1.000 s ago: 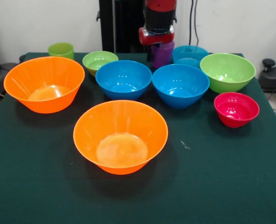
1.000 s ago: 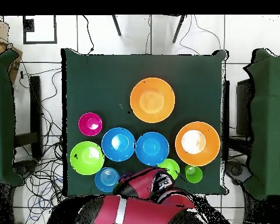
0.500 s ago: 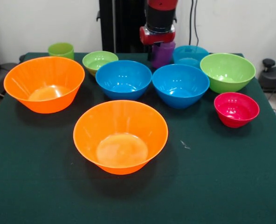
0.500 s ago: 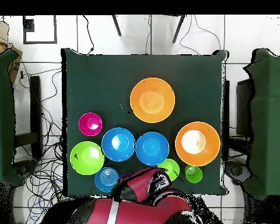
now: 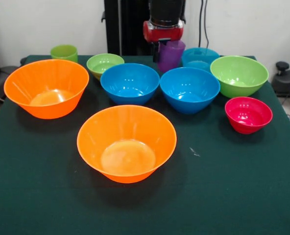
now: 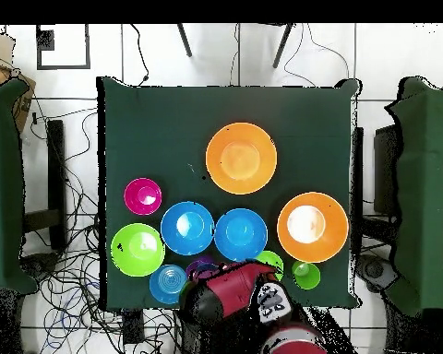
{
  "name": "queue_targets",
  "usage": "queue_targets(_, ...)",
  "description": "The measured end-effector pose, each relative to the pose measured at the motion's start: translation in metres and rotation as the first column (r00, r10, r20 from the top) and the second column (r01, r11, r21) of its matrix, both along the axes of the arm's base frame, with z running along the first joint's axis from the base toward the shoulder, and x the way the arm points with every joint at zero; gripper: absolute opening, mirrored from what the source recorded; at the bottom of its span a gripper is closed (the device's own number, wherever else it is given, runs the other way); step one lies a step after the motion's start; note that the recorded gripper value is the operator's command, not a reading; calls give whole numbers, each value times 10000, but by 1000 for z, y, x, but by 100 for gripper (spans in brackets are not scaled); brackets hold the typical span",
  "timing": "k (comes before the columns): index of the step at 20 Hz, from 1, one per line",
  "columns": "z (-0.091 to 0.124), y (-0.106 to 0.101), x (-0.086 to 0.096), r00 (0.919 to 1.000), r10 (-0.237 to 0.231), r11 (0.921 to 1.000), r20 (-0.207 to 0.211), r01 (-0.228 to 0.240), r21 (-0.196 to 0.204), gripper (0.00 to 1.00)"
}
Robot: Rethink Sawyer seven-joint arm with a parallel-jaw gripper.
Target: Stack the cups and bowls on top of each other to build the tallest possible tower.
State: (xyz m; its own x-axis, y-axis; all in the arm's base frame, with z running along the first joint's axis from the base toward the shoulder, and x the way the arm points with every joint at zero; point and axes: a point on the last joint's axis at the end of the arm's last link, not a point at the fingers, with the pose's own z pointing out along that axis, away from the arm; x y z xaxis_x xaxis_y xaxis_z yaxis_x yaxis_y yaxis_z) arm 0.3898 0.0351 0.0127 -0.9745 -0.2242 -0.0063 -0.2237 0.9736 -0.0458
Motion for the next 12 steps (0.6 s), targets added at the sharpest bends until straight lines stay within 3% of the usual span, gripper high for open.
queue_targets(6,31,-3,13,9984,-548,9985,114,549,-70,0)
queue_targets(12,73,3,23,9931,-1171,9930,-49,1170,-169,0)
